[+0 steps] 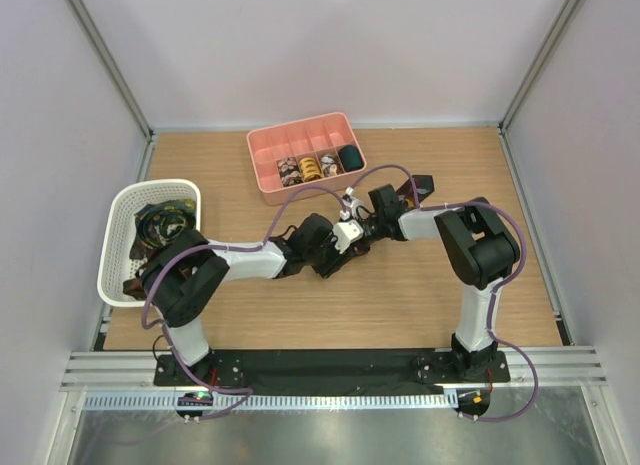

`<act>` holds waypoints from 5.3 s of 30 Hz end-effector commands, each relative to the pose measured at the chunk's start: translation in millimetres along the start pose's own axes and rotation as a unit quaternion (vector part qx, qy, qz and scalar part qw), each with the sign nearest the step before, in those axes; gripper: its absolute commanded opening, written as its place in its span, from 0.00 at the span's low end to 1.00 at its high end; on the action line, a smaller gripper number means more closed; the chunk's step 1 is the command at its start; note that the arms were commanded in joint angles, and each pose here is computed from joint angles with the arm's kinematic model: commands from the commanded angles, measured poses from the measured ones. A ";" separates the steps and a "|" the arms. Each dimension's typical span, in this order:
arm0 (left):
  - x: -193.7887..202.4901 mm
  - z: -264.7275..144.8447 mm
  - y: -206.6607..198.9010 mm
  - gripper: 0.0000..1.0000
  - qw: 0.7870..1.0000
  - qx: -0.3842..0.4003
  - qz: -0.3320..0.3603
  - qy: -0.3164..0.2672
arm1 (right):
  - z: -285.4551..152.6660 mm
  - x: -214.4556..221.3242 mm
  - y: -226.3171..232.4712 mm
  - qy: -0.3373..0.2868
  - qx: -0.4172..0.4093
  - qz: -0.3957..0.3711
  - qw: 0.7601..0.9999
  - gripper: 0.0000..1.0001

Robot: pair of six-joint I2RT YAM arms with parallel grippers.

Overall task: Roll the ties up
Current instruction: Roll the tie

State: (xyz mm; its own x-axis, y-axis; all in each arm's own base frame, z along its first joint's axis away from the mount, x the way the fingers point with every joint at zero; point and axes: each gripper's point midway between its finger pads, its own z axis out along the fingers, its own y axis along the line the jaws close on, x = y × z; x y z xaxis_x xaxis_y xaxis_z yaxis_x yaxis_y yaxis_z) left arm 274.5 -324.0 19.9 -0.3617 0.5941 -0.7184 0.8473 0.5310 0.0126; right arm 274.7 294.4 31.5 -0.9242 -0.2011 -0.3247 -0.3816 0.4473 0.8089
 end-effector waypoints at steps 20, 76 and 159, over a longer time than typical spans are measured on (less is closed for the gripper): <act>24.6 11.8 -2.1 0.24 0.998 0.008 -0.001 0.057 | -29.5 -28.9 15.7 -0.045 0.038 0.027 0.998 0.52; 66.5 22.0 4.9 0.19 0.943 -0.029 -0.091 0.319 | -53.9 48.7 97.8 -0.122 0.415 -0.409 0.803 0.45; 2.8 -17.0 1.0 0.55 0.949 -0.024 -0.111 0.295 | 1.8 10.6 -10.9 0.115 0.665 -0.436 0.595 0.15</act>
State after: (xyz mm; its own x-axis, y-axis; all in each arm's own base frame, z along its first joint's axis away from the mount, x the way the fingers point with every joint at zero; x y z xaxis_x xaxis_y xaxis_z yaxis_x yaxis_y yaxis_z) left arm 283.0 -330.6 19.8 -0.6933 0.6767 -0.2478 0.7090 0.7020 -0.0666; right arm 281.1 289.4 30.1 -0.3579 -0.9275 -0.1080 -0.4450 0.2711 -0.8535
